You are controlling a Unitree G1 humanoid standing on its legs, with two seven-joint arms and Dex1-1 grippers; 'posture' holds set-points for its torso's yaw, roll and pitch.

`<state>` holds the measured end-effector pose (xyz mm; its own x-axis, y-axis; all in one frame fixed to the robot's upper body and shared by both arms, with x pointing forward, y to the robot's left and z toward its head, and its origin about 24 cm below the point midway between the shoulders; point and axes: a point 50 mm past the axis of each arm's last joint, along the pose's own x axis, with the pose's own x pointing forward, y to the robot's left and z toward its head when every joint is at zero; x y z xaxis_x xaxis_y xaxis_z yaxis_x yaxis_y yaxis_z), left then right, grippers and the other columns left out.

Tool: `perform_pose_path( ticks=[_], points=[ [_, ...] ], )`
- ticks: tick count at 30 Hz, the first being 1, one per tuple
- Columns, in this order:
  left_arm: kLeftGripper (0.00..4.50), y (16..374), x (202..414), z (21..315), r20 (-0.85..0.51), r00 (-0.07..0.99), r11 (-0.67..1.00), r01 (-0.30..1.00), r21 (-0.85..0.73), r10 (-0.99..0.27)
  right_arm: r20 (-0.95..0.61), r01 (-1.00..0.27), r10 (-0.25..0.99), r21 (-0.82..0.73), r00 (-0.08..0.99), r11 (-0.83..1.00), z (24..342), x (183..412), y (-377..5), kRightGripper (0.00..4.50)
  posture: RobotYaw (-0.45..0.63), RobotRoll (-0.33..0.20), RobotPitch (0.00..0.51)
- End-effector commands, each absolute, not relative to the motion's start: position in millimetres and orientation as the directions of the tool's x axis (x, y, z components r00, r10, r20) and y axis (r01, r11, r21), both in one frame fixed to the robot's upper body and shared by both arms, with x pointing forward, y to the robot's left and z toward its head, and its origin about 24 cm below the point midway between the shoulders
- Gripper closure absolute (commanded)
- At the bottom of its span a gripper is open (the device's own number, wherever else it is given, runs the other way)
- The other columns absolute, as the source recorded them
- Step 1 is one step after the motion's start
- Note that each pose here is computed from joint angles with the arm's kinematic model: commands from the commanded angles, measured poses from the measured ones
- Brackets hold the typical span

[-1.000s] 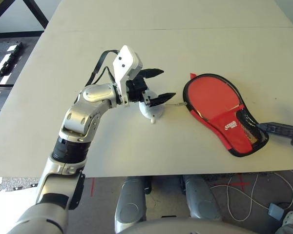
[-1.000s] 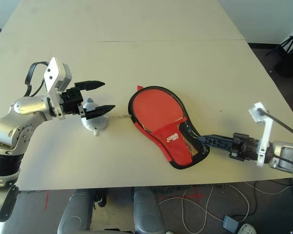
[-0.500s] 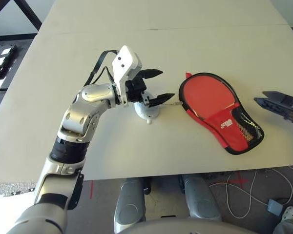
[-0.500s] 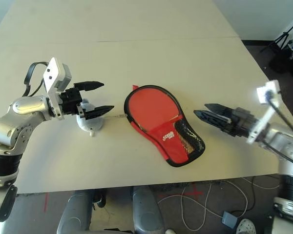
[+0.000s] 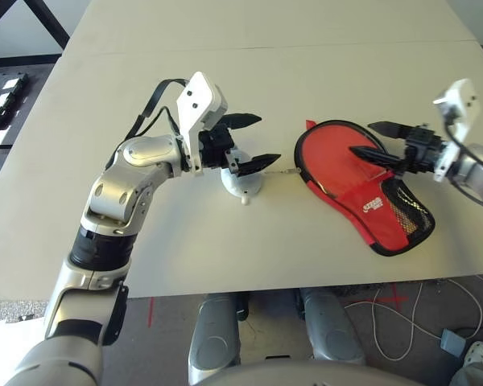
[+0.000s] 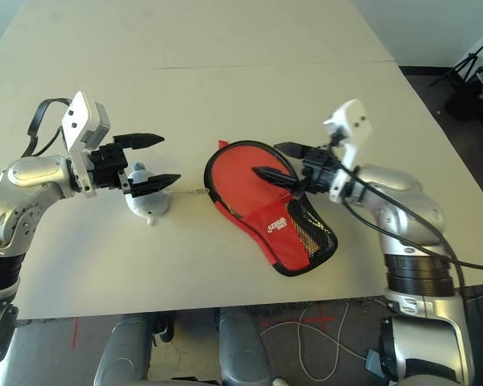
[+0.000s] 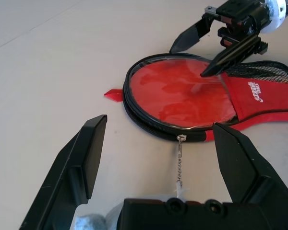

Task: Store the ping-pong paddle in its case and zip it.

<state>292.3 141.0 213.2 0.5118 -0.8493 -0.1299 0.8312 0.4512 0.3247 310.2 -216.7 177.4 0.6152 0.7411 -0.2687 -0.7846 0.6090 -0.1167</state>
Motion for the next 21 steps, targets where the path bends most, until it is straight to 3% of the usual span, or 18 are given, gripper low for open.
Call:
perform_pose_path(
  ticks=[1, 12, 21],
  points=[
    [0.00, 146.6, 289.1, 213.9, -0.143, 0.544, 0.486, 0.818, 0.308, -0.827, -0.379, -0.801, 0.720, -0.117, 0.582, 0.586, 155.3, 309.1, -214.5, 0.04, -0.06, 0.000, 0.273],
    [0.00, 164.9, 281.0, 216.9, -0.220, 0.619, 0.556, 0.780, 0.289, -0.754, -0.475, -0.801, 0.678, -0.100, 0.560, 0.591, 133.5, 313.4, -215.9, 0.04, -0.02, 0.000, 0.283],
    [0.00, 174.5, 266.8, 216.2, -0.331, 0.618, 0.601, 0.782, 0.164, -0.713, -0.488, -0.800, 0.671, -0.101, 0.558, 0.592, 126.8, 314.9, -214.3, 0.04, -0.01, 0.000, 0.290]
  ],
)
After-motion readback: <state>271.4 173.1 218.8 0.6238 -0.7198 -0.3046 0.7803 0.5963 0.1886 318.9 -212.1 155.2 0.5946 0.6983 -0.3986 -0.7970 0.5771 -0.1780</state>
